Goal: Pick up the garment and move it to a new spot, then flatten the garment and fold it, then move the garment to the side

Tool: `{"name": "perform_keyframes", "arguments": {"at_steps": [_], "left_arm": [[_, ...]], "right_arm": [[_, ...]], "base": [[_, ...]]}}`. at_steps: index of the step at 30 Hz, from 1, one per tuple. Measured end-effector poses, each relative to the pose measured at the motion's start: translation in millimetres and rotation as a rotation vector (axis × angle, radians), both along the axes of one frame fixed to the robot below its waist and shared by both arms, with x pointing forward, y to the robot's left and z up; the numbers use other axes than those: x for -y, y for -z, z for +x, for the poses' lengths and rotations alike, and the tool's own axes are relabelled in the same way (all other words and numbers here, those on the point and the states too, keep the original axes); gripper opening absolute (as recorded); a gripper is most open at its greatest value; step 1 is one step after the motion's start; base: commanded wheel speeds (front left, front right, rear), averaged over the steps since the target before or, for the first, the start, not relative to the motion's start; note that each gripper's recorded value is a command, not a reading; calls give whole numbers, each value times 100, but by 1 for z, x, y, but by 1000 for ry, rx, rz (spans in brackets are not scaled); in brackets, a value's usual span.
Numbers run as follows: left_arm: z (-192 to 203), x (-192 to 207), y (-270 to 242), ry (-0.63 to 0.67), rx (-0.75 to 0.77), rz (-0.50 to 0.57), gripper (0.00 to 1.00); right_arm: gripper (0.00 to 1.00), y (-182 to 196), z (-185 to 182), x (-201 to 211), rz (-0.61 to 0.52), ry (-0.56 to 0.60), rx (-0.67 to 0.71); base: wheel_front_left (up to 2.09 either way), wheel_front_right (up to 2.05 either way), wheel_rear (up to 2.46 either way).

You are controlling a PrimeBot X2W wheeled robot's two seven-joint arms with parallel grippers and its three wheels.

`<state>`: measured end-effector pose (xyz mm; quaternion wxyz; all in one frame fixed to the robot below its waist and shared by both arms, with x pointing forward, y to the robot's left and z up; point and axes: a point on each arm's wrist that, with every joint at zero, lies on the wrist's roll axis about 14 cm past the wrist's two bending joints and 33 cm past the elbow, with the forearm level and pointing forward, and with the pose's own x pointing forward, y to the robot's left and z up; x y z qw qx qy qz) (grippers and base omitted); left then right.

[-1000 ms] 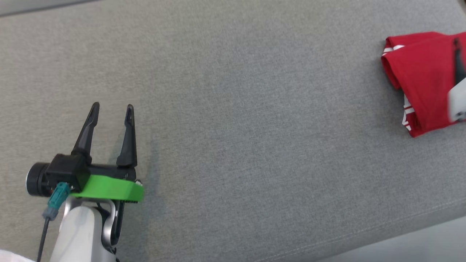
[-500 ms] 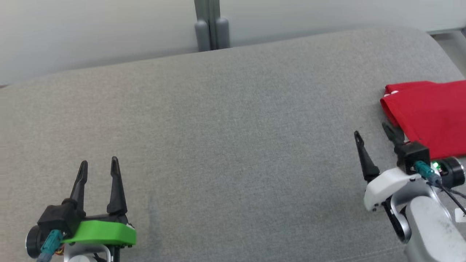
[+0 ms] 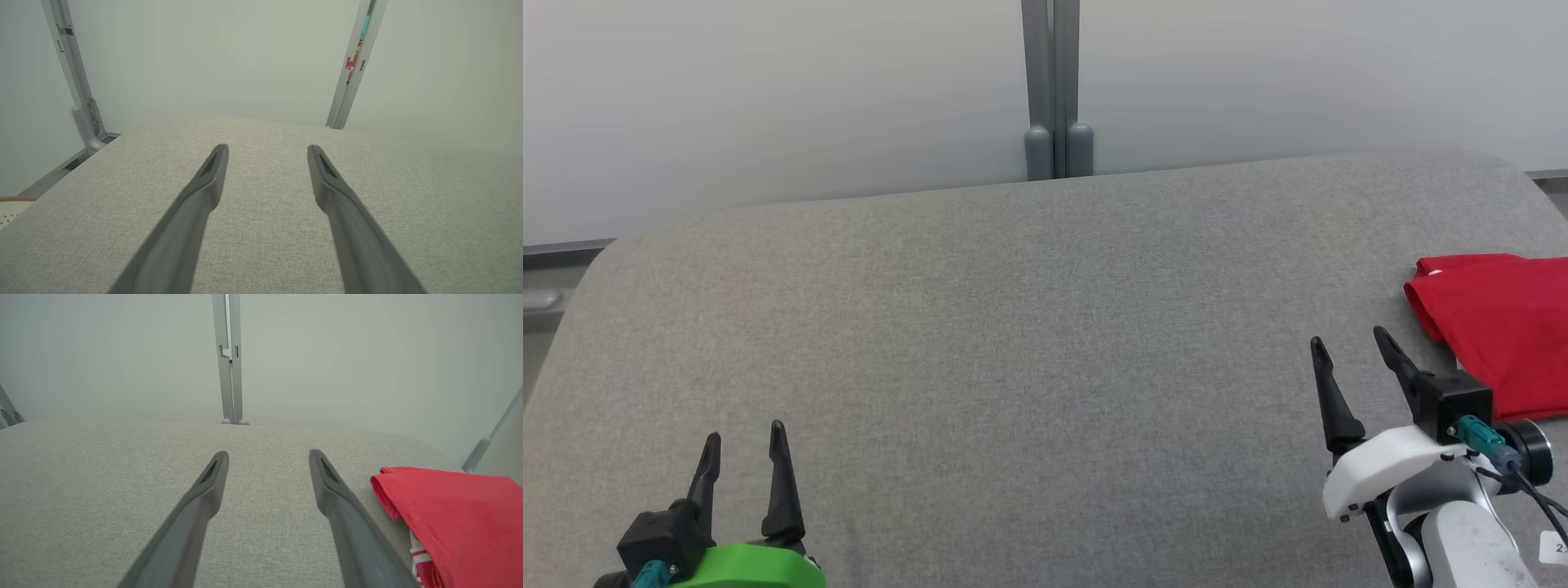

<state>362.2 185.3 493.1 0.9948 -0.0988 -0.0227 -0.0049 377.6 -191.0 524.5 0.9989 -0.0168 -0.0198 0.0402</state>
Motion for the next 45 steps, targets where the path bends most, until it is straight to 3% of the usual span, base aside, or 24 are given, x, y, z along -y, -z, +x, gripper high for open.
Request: {"name": "perform_keyframes", "arguments": {"at_steps": [30, 31, 36, 45], "left_arm": [[4, 14, 7, 51, -22, -7, 100], [4, 14, 7, 51, -21, -7, 0], [-4, 13, 27, 42, -91, -29, 0], [-4, 6, 32, 0, -126, -192, 0]], "right_arm": [[100, 10, -8, -4, 25, 0, -44], [0, 12, -8, -5, 26, -1, -48], [0, 35, -16, -5, 53, 9, -122], [0, 37, -14, 0, 245, 39, -140]], "base": [[0, 0, 0], [0, 0, 0], [0, 0, 0], [0, 0, 0]]}}
